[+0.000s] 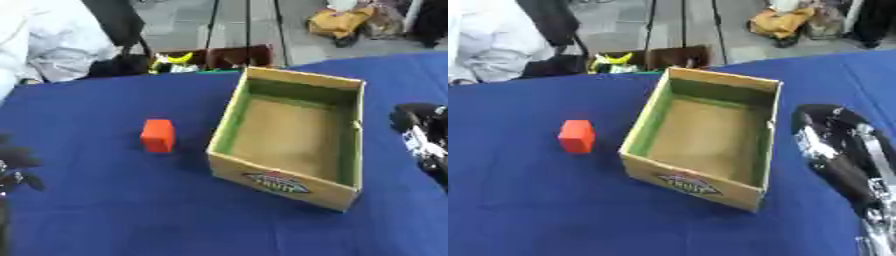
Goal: Pick up objects on the table and place them in the box.
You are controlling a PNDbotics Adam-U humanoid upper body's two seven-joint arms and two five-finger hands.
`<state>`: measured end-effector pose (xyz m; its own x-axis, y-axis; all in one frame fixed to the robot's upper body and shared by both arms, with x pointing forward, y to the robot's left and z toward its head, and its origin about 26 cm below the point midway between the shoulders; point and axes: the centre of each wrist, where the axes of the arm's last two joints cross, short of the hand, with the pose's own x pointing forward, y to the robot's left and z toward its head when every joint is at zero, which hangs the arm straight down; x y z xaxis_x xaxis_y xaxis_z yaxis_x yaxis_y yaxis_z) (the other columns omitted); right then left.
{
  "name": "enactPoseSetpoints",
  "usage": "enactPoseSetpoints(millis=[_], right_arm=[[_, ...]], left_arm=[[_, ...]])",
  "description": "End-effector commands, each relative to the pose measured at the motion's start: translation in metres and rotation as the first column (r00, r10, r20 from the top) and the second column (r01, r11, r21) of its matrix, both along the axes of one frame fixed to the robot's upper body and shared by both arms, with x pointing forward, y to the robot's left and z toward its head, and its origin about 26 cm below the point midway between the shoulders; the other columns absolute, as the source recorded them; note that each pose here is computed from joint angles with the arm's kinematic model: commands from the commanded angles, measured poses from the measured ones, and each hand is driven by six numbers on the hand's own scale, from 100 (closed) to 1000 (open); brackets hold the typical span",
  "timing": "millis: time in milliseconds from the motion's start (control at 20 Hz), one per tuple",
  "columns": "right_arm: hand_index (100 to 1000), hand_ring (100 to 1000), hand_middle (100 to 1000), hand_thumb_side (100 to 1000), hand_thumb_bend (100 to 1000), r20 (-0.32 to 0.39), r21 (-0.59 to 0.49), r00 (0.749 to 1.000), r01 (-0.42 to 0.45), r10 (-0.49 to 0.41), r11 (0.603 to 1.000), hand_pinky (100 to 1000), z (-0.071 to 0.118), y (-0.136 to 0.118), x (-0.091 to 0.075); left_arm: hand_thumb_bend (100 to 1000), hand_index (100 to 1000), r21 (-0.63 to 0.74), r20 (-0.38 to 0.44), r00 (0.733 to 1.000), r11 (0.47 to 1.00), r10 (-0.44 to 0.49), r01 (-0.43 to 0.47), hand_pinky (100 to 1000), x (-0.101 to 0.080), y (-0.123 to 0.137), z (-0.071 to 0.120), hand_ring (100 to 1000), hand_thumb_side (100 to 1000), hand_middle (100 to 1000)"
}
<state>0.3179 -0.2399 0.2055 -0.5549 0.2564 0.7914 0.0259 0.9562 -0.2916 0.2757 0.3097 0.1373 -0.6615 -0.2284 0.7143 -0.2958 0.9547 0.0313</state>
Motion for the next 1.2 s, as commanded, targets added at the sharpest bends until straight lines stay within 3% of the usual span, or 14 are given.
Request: enactPoseSetpoints(millis=[50, 250, 450, 650, 800, 1200], right_arm=[[719, 809, 529, 466, 206, 0.029, -0.019, 1.000, 0.011, -0.011, 1.000, 854, 0.007, -0.003, -0.001], [719, 809, 529, 466, 205, 0.024, -0.024, 1.000, 0.011, -0.011, 1.000, 854, 0.006, -0.003, -0.001], [719, 809, 529, 466, 206, 0.021, -0.029, 1.000, 0.008, -0.007, 1.000, 854, 0.005, -0.003, -0.001], [719, 809, 529, 466, 208, 0.020, -0.035, 1.000, 0.001, -0.001, 0.999, 854, 0.005, -0.002, 0.000], [719, 809, 529, 466, 209, 0.019, -0.042, 1.000, -0.005, 0.006, 0.999, 854, 0.005, -0.002, 0.001], [717, 806, 530, 473, 203, 0.057, -0.060, 0.998, -0.032, 0.035, 0.998, 850, 0.014, 0.002, -0.001]], left_arm=[[615, 847, 0.093, 0.042, 0.999, 0.995, 0.030, -0.034, 357, -0.004, 0.013, 0.013, 584, 973, 622], [720, 885, 0.311, 0.076, 0.993, 0.943, 0.096, -0.115, 368, -0.005, 0.033, 0.032, 604, 1000, 683], [740, 914, 0.568, 0.095, 0.971, 0.789, 0.219, -0.233, 382, -0.004, 0.047, 0.058, 618, 1000, 710], [735, 936, 0.740, 0.113, 0.948, 0.611, 0.298, -0.281, 403, 0.001, 0.047, 0.080, 634, 1000, 735], [752, 939, 0.808, 0.119, 0.943, 0.521, 0.311, -0.273, 410, 0.003, 0.047, 0.094, 640, 993, 741], [821, 982, 0.921, 0.031, 0.970, 0.371, 0.242, -0.123, 433, 0.014, 0.058, 0.119, 640, 910, 803]])
